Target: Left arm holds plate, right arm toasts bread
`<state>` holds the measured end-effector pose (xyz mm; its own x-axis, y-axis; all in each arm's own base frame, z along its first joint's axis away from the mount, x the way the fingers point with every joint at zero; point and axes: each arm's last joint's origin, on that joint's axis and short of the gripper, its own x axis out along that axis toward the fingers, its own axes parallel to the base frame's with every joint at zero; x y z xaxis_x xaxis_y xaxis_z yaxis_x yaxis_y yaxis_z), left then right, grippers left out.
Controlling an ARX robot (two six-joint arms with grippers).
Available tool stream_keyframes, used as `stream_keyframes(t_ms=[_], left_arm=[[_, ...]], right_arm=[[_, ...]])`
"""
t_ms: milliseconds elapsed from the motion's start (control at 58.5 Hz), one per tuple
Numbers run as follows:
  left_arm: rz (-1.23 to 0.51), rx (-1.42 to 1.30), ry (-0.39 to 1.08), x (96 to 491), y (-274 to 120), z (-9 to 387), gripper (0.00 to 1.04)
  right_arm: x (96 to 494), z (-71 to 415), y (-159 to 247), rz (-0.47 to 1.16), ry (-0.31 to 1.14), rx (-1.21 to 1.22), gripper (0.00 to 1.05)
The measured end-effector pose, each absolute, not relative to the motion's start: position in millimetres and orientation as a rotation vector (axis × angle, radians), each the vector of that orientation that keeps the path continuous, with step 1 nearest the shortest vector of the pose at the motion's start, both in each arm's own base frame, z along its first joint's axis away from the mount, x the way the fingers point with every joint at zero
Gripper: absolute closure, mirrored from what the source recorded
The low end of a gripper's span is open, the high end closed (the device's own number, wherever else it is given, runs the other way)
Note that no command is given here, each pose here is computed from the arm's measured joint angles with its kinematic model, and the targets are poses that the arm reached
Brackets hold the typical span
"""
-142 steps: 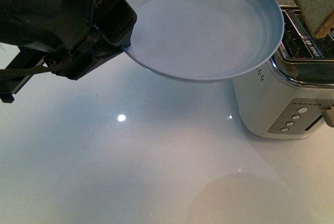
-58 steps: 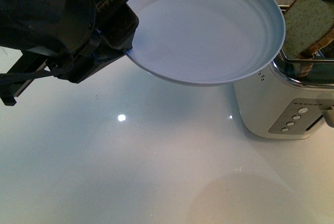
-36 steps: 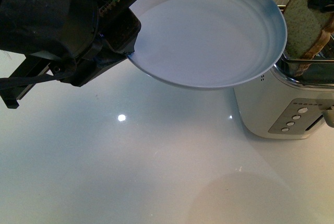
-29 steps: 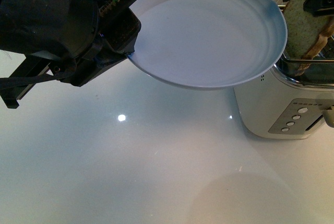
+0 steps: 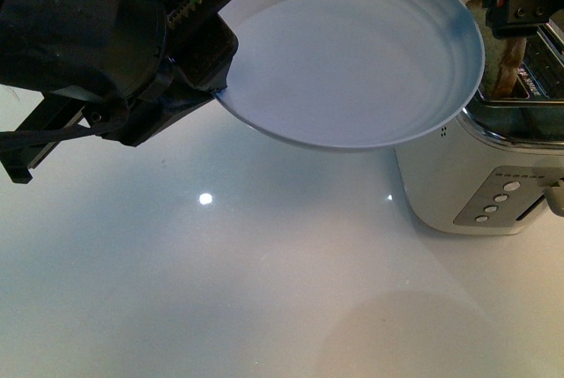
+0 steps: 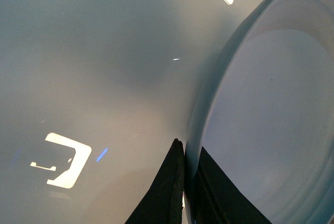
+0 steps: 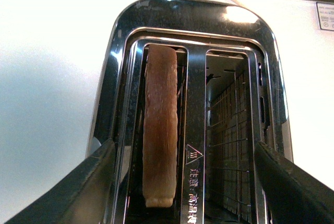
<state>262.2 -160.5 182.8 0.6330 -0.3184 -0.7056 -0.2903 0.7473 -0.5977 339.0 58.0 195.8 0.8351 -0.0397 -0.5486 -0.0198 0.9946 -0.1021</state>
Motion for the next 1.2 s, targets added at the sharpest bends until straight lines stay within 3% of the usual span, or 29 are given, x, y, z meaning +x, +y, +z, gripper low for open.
stream_keyframes(t_ms=[51, 291, 581, 923, 1026, 1197], left_arm=[[-0.018, -0.754, 0.909, 262, -161, 183, 1.02], [-0.018, -0.754, 0.91, 262, -160, 183, 1.02], [-0.017, -0.755, 0.911, 262, -160, 182, 1.02], [-0.013, -0.753, 0.912, 264, -157, 182, 1.02], [-0.011, -0.752, 0.914, 263, -155, 181, 1.02], [-0.006, -0.745, 0.916, 263, -153, 179, 1.02]], right_arm=[[334, 202, 55, -0.015, 0.552, -0.096, 0.07], [296, 236, 42, -0.062, 0.381, -0.088, 0.09], [224, 257, 33, -0.144, 0.221, -0.09, 0.09], [152, 250, 36, -0.23, 0.149, -0.101, 0.09], [145, 244, 32, -0.053, 0.018, -0.022, 0.24], [137, 223, 23, 0.011, 0.007, -0.015, 0.51]])
